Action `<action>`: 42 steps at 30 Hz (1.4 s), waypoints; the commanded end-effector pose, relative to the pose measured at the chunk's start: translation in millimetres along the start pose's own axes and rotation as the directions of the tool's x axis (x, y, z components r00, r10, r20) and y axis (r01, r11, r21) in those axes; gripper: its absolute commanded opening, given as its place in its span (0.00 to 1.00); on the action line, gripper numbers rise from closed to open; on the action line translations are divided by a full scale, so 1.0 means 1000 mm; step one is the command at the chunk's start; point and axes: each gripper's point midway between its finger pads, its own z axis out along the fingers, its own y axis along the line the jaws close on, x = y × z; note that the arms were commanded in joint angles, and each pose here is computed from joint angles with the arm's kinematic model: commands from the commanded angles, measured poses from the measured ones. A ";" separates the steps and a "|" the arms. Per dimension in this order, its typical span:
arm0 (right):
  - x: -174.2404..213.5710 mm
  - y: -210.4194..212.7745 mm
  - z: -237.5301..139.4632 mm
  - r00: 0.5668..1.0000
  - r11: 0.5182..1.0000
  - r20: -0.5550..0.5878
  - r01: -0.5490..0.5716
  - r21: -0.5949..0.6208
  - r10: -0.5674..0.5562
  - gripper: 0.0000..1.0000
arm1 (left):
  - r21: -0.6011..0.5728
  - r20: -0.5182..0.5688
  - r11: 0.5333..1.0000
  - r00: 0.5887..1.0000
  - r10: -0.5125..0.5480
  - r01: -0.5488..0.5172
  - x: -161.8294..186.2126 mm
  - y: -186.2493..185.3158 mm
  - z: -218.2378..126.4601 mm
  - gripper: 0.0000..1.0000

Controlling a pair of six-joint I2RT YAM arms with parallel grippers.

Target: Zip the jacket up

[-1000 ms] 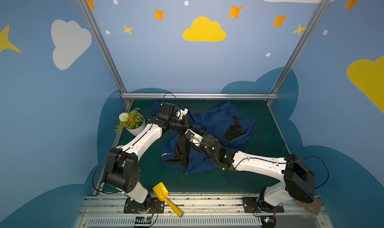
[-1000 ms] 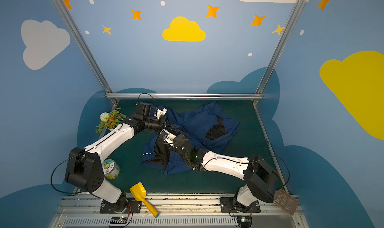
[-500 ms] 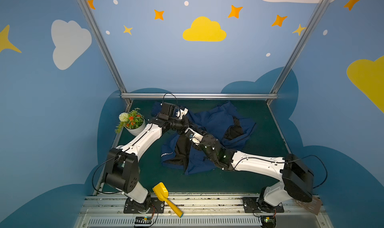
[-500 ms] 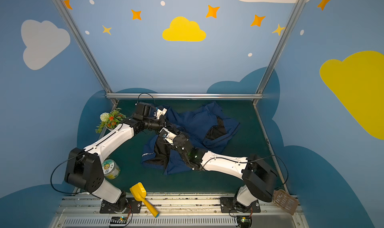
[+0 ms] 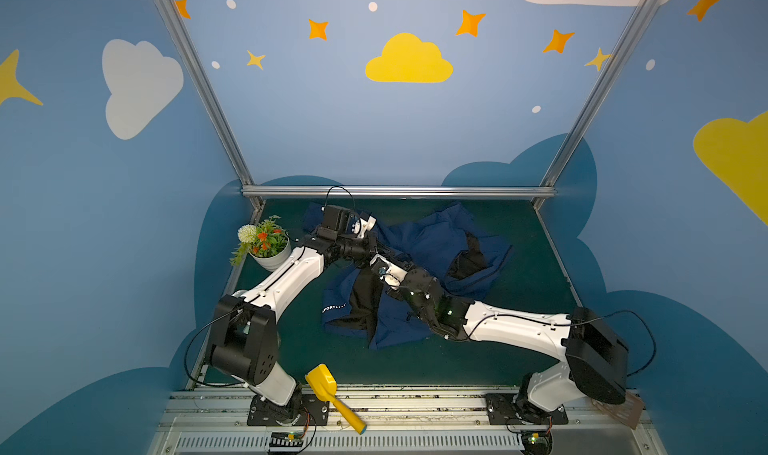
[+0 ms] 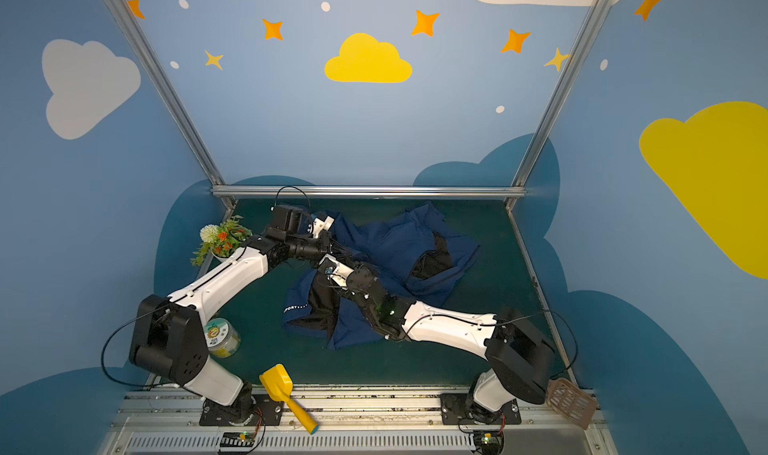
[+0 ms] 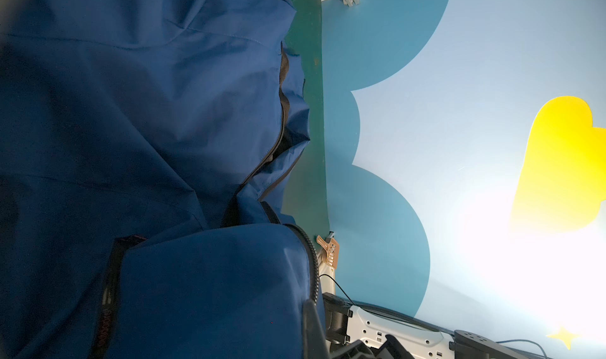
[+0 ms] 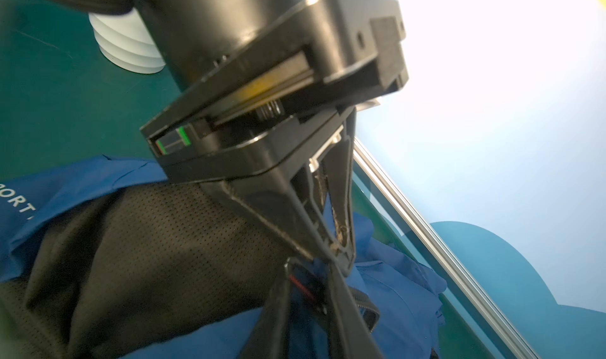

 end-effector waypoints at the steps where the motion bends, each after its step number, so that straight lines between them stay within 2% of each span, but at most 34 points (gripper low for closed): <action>1: -0.013 -0.012 -0.004 0.999 0.999 0.031 -0.033 0.026 0.032 0.19 | 0.017 0.013 1.000 1.000 0.024 -0.024 0.001 -0.007 -0.007 0.03; 7: -0.015 -0.013 -0.003 0.998 0.998 0.039 -0.052 0.026 0.051 0.17 | 0.016 0.017 1.000 1.000 0.021 -0.021 0.001 -0.008 -0.007 0.03; 12: -0.015 -0.012 -0.004 0.995 0.995 0.045 -0.094 0.010 0.094 0.10 | 0.014 0.019 1.000 1.000 0.022 -0.022 0.001 -0.008 -0.008 0.03; 16: -0.012 -0.009 -0.005 0.985 0.985 0.037 -0.168 -0.038 0.169 0.01 | 0.012 0.022 1.000 1.000 0.022 -0.023 0.001 -0.008 -0.009 0.03; 21: -0.004 -0.010 -0.006 0.951 0.948 0.020 -0.304 -0.093 0.307 0.00 | 0.011 0.025 1.000 0.999 0.023 -0.023 0.001 -0.008 -0.009 0.03; 25: 0.001 -0.010 -0.008 0.890 0.874 -0.008 -0.449 -0.185 0.456 0.00 | 0.012 0.037 1.000 0.999 0.026 -0.026 0.000 -0.010 -0.011 0.03; 29: 0.010 -0.010 -0.009 0.777 0.740 -0.049 -0.616 -0.270 0.628 0.00 | 0.023 0.053 1.000 0.998 0.019 -0.021 -0.001 -0.012 -0.013 0.03; 34: 0.018 -0.003 -0.010 0.660 0.600 -0.103 -0.729 -0.330 0.745 0.00 | 0.046 0.073 0.999 0.997 0.007 -0.010 -0.001 -0.014 -0.013 0.03; 40: 0.020 0.003 -0.008 0.604 0.528 -0.143 -0.770 -0.358 0.784 0.00 | 0.044 0.075 0.999 0.997 -0.005 0.002 0.005 -0.010 -0.013 0.03; 42: 0.020 0.004 -0.007 0.599 0.518 -0.158 -0.774 -0.363 0.785 0.00 | 0.041 0.078 0.999 0.997 -0.008 0.004 0.006 -0.009 -0.014 0.03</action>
